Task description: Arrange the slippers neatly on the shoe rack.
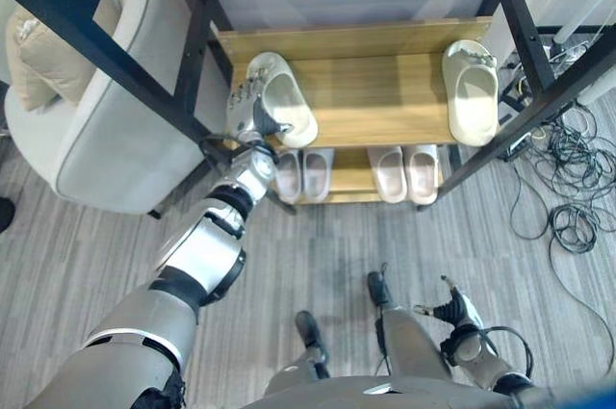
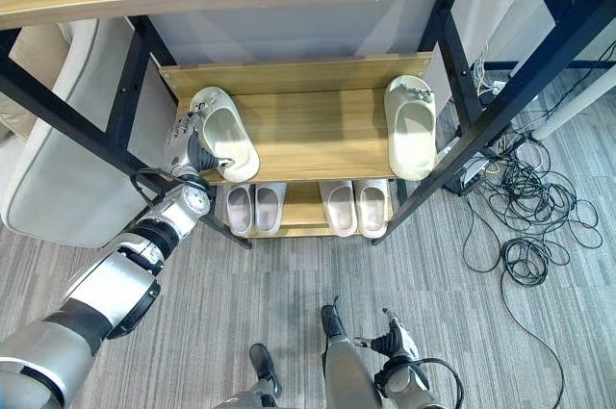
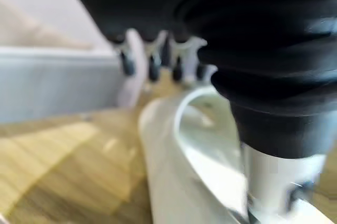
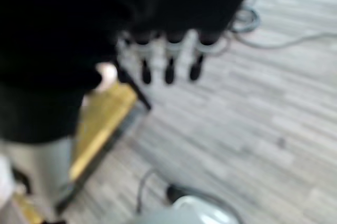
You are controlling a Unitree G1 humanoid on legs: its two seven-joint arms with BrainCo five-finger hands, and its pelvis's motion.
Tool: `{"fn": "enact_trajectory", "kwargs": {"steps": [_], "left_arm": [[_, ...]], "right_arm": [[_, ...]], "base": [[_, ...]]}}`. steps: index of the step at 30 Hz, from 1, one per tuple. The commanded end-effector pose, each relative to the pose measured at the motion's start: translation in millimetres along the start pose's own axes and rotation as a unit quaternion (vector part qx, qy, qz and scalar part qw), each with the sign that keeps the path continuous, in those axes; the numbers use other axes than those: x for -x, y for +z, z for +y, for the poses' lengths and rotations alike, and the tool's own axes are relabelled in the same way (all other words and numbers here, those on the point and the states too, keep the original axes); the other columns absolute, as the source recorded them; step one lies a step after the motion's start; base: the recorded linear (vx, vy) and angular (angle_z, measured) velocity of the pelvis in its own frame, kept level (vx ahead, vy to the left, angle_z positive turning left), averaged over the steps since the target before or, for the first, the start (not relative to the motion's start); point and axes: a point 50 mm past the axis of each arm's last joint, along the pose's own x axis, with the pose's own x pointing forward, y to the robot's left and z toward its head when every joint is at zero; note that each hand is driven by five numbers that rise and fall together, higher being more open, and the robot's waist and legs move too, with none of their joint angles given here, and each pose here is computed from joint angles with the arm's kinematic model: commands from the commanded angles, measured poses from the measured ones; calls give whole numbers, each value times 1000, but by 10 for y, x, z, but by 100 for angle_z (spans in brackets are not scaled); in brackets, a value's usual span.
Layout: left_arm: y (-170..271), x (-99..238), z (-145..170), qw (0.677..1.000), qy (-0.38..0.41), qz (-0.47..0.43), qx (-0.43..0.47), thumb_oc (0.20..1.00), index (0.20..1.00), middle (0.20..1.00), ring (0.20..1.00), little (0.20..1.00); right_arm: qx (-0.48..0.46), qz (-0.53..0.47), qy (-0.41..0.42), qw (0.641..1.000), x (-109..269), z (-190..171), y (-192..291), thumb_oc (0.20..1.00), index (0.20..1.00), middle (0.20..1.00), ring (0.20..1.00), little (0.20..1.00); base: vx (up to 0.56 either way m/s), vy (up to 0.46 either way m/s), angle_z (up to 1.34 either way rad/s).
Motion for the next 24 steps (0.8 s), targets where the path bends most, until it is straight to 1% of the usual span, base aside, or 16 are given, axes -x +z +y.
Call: {"fn": "enact_trajectory", "kwargs": {"steps": [1, 6, 8, 11, 12, 17, 19, 24], "left_arm": [[50, -201, 247, 999, 24, 30, 12, 200, 200, 200, 200, 200], [27, -175, 199, 998, 16, 50, 29, 200, 200, 200, 200, 200], [75, -194, 221, 998, 20, 46, 43, 200, 200, 200, 200, 200], [87, -222, 268, 998, 28, 40, 33, 200, 200, 200, 200, 200], [118, -230, 278, 998, 30, 37, 42, 1000, 1000, 1000, 1000, 1000], [328, -254, 299, 993, 42, 25, 107, 1000, 1000, 1000, 1000, 1000], [572, -295, 390, 987, 67, -1, 143, 1000, 1000, 1000, 1000, 1000], [584, -366, 527, 987, 92, 1, 134, 1000, 1000, 1000, 1000, 1000]], "right_arm": [[6, -3, 6, 1000, 30, 80, -3, 1000, 1000, 1000, 1000, 1000], [-2, 5, 0, 1000, -6, 50, 16, 1000, 1000, 1000, 1000, 1000], [-3, 11, 1, 1000, -13, 51, 11, 1000, 1000, 1000, 1000, 1000], [-5, 12, -3, 1000, -50, 13, 38, 1000, 1000, 1000, 1000, 1000], [-4, 14, -6, 1000, -62, -2, 40, 1000, 1000, 1000, 1000, 1000], [0, 21, -4, 1000, -71, -3, 34, 1000, 1000, 1000, 1000, 1000], [4, 16, -5, 1000, -79, -8, 55, 1000, 1000, 1000, 1000, 1000], [5, 10, -9, 1000, -100, -44, 78, 1000, 1000, 1000, 1000, 1000]], "base": [[-24, -29, -4], [-5, -14, -2], [13, -41, -1], [4, -40, 0], [-9, -37, -1], [5, -24, -1], [29, -38, 5], [24, -17, 2]]}}
